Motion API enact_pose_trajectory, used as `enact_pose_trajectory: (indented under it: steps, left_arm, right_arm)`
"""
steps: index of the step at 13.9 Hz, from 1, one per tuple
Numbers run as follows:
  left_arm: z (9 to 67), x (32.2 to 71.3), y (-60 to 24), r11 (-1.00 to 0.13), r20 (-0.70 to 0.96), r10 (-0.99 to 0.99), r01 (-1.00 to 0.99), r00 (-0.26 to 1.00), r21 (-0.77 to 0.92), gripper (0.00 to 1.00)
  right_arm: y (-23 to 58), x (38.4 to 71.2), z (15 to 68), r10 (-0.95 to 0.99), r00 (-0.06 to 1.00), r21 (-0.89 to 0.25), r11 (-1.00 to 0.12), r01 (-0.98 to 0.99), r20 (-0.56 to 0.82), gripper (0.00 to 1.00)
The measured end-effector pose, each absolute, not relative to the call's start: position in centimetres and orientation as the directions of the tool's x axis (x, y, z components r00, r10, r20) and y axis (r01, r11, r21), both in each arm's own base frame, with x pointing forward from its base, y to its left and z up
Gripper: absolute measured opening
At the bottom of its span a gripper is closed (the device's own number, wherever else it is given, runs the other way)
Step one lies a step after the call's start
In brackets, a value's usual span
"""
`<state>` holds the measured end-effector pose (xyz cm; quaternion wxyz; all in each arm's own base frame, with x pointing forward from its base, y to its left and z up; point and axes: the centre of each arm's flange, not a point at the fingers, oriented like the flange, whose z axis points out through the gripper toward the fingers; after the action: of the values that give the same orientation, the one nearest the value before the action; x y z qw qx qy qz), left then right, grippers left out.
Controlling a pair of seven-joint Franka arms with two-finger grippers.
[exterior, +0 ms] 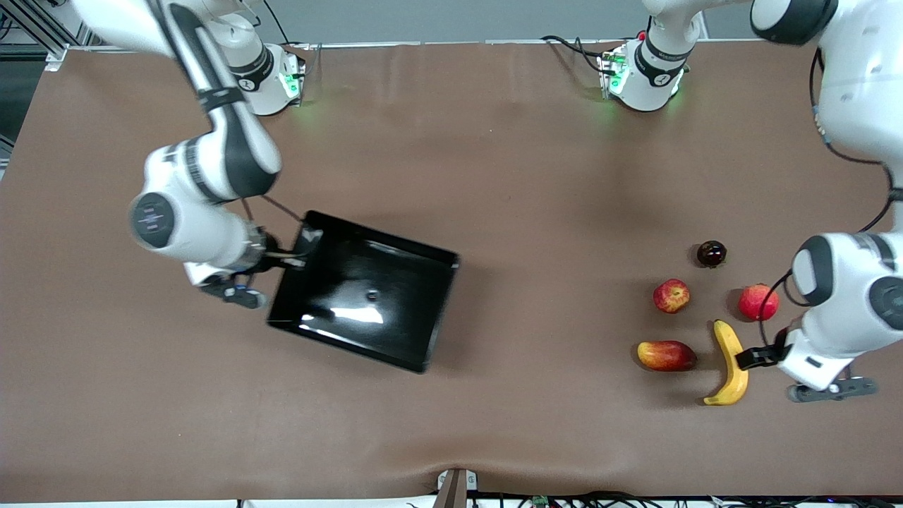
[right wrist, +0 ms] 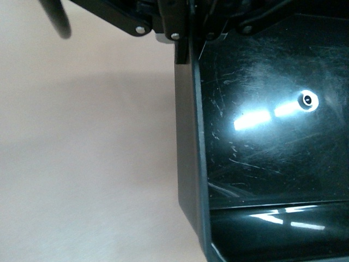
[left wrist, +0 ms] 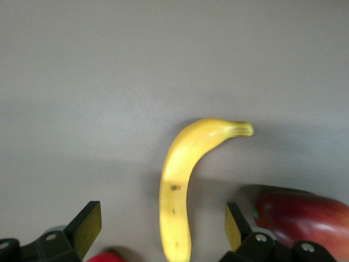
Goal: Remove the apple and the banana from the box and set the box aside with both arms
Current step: 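Drag the black tray with the right gripper toward the right arm's side, then release the tray and raise the right gripper while the left gripper withdraws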
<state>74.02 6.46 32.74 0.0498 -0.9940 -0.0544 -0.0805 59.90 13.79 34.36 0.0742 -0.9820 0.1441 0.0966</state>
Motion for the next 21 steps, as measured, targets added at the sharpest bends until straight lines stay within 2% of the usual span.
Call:
enact_pose_trajectory:
  steps: [4,9,15,18,20,21]
  left_arm:
    - [44.7,71.6,5.2,-0.984,0.184,0.103,0.127,0.977,-0.122,1.0]
    - [55.0,66.5,2.4,-0.987,0.133,0.139,0.147,0.981,-0.058,1.0]
    - [60.9,61.2,-0.7,-0.996,0.082,0.082,0.085,0.993,-0.037,1.0]
    - [62.3,57.8,0.4,-0.997,0.063,0.072,0.074,0.995,-0.022,1.0]
    - [62.5,56.2,0.6,-0.997,0.055,0.072,0.073,0.996,-0.021,1.0]
    - [62.4,55.5,0.4,-0.997,0.049,0.069,0.07,0.996,-0.021,1.0]
  right_arm:
    - [-1.4,60.3,32.9,-0.159,0.963,-0.125,-0.974,-0.189,-0.215,0.05]
    - [-12.3,58.2,31.7,-0.1,0.971,-0.134,-0.982,-0.132,-0.217,0.05]
    - [-22.3,54.9,27.9,-0.049,0.982,-0.154,-0.985,-0.077,-0.182,0.05]
    - [-23.9,52.9,24.1,-0.043,0.986,-0.146,-0.987,-0.067,-0.159,0.05]
    - [-23.9,52.7,23.8,-0.042,0.986,-0.147,-0.987,-0.066,-0.16,0.05]
    - [-23.8,52.7,23.8,-0.04,0.986,-0.148,-0.987,-0.064,-0.161,0.1]
